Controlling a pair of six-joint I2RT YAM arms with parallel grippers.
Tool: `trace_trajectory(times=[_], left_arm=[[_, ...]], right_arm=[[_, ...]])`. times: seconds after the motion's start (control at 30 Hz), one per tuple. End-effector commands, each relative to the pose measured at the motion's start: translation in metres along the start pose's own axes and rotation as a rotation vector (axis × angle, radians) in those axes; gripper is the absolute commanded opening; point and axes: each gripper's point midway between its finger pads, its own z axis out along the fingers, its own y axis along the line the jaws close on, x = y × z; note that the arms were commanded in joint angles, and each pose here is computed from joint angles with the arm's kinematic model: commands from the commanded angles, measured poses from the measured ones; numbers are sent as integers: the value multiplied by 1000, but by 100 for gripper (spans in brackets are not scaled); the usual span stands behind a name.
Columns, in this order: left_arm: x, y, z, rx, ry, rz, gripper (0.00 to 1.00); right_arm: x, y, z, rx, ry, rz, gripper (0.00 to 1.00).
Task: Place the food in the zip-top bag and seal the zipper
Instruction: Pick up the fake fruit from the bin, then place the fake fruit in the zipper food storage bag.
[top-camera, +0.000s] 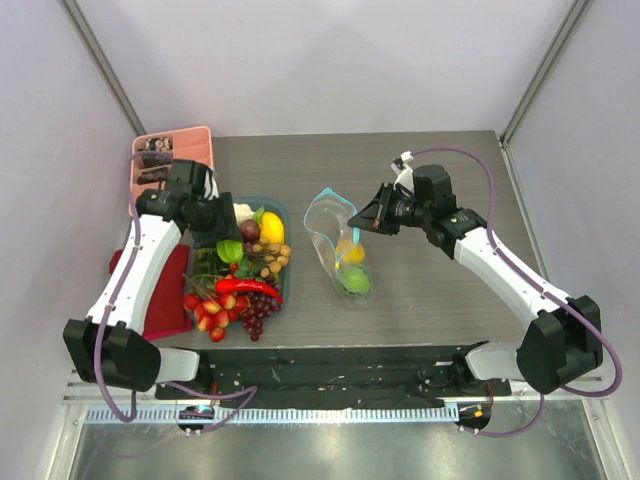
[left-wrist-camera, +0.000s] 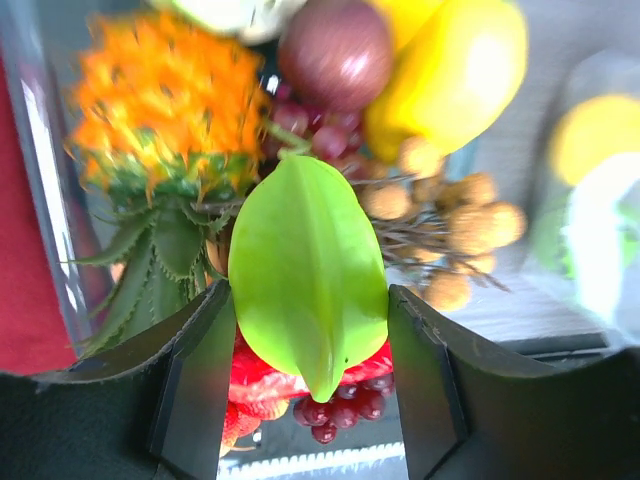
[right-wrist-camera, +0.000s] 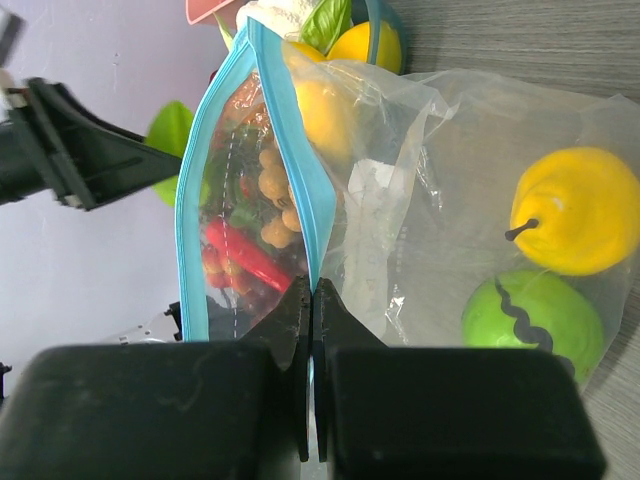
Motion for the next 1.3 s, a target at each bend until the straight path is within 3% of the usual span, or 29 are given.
trace_trajectory(times=[0.0, 0.2, 0.33, 0.43, 0.63, 0.83, 0.93, 1.0, 1.07, 1.2, 1.27], left_arm=[[-45, -18, -56, 65, -248, 65, 39], [-84, -76, -102, 183, -452, 221, 39], [-76, -157, -119, 299, -522, 426, 41], [-78, -196, -116, 345, -528, 486, 42], [-39, -265, -91, 419, -467, 637, 45], [-9, -254, -43, 332, -345, 680, 51], [1, -244, -33, 304, -307, 680, 71], [8, -242, -34, 320, -274, 684, 90], [7, -236, -40, 306, -281, 704, 100], [-14, -211, -68, 347, -323, 668, 100], [-27, -191, -75, 433, -286, 619, 100]], right_arm=[[-7, 13, -3, -46, -34, -49, 1], [-10, 28, -4, -96, -23, -71, 1], [-10, 35, -5, -115, -13, -100, 1], [-10, 36, -6, -112, -7, -111, 1], [-9, 36, -8, -104, -6, -119, 1], [-8, 34, -13, -87, -9, -130, 1], [-5, 34, -14, -90, -3, -131, 1], [-5, 33, -14, -87, -2, -127, 1], [-5, 33, -14, -85, -6, -131, 1], [-5, 29, -15, -73, -11, -134, 1], [-5, 26, -14, -64, -13, -133, 1]])
